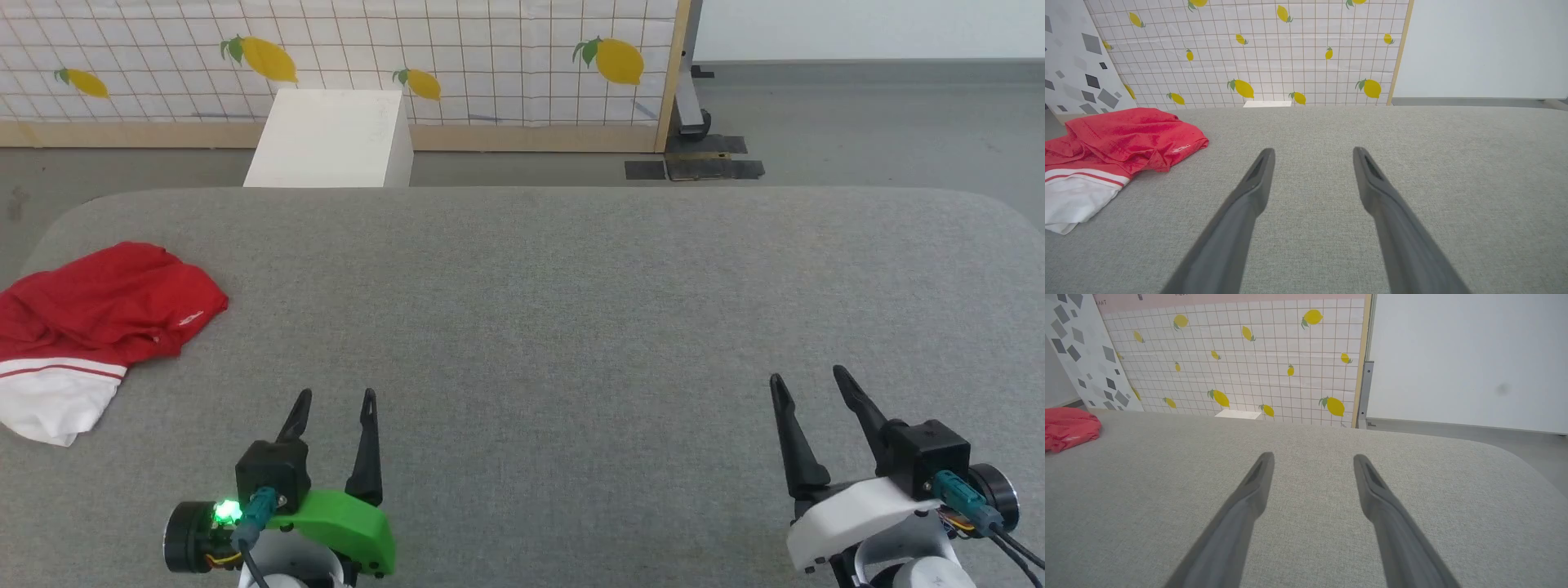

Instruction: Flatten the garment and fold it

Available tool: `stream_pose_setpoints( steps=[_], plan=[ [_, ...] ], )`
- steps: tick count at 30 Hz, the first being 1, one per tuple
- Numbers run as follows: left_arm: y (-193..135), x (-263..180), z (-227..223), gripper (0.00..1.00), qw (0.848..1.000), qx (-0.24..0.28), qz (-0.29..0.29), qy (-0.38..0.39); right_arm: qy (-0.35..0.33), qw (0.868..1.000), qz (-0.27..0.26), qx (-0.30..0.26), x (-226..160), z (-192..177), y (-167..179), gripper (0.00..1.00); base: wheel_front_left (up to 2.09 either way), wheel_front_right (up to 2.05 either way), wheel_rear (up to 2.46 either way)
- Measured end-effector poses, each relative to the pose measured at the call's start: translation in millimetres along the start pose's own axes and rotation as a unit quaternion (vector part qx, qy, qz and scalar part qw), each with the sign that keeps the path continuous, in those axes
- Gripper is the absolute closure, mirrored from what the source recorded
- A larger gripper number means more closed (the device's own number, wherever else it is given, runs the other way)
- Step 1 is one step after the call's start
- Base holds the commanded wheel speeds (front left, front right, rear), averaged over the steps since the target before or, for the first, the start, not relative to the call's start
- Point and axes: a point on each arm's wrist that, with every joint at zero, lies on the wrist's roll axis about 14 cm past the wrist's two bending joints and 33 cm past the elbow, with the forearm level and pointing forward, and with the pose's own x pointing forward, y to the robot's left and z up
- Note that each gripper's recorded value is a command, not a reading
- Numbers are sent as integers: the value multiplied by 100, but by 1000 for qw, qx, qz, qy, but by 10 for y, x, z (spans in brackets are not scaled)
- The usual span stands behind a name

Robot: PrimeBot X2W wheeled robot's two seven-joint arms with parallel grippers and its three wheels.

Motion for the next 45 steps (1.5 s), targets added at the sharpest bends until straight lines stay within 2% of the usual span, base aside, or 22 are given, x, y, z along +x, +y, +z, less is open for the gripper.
stream_pose_setpoints(
  steps=[12, 23, 35, 45],
  plan=[
    [140, -102, -63, 0, 1000, -7, 23, 3, -6, 999, 33, 5, 116, -22, 212, 0, 0, 0, 0],
    [457, -334, -27, 0, 997, -5, 75, -10, -8, 995, 97, 12, 264, -49, 645, 0, 0, 0, 0],
    [870, -709, 25, 0, 989, 3, 149, -24, -5, 984, 180, 19, 384, -102, 1218, 0, 0, 0, 0],
    [1065, -986, 37, 0, 981, 6, 189, -32, -1, 971, 239, 23, 428, -148, 1645, 0, 0, 0, 0]
  ],
)
